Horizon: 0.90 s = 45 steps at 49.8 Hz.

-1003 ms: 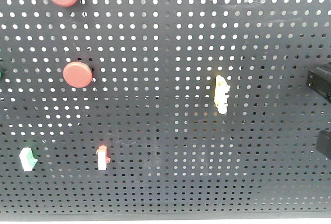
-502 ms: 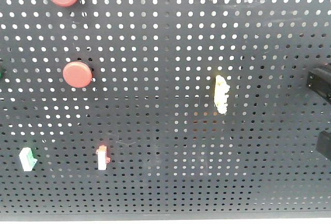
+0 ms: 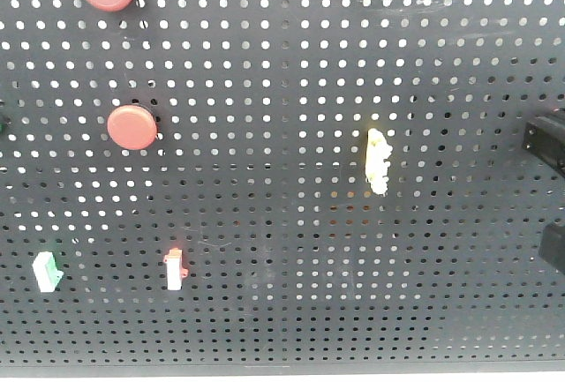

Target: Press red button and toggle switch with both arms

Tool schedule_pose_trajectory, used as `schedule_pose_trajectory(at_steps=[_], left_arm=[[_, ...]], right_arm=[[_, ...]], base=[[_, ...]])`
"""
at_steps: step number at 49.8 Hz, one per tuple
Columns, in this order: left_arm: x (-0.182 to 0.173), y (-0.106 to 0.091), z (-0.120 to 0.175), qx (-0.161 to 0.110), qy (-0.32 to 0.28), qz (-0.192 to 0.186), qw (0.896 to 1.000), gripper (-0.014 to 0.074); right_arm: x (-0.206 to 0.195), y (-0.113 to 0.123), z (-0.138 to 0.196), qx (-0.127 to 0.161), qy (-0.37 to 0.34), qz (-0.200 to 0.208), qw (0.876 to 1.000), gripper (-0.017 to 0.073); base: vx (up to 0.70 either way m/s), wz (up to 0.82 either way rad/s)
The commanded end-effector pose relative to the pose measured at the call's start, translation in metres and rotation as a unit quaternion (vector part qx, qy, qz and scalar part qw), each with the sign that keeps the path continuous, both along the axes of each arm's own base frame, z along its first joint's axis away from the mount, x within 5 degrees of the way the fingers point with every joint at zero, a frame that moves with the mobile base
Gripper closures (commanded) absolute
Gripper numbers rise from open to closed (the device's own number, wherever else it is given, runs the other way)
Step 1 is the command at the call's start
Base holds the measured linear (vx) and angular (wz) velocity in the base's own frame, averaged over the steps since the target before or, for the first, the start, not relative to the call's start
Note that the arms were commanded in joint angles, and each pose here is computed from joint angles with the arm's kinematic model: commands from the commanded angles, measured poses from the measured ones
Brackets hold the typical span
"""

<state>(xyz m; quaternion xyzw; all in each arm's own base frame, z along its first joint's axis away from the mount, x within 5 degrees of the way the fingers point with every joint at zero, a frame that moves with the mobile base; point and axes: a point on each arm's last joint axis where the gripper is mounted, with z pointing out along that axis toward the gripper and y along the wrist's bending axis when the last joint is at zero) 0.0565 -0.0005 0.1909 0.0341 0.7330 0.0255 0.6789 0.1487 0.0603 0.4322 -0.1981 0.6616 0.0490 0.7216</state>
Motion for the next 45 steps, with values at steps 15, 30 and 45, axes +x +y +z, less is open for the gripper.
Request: schedule_pose_trajectory(at_steps=[15,30,45], left_arm=[[0.001,0.0,-0.003,-0.01,-0.029,0.0,1.0,0.0591],[0.001,0.0,-0.003,-0.01,-0.029,0.0,1.0,0.0591],[0.001,0.0,-0.003,-0.01,-0.029,0.0,1.0,0.0591]], right_arm=[[-0.076,-0.057,-0.087,0.051,-0.024,-0.15,0.987,0.0559],[-0.093,-0.061,-0.214,0.087,-0.008,-0.174,0.981,0.0559],[-0.093,-0.06,-0.231,0.082,-0.002,-0.174,0.981,0.0559]], base=[[0.0,0.0],[0.0,0.0],[0.0,0.0]])
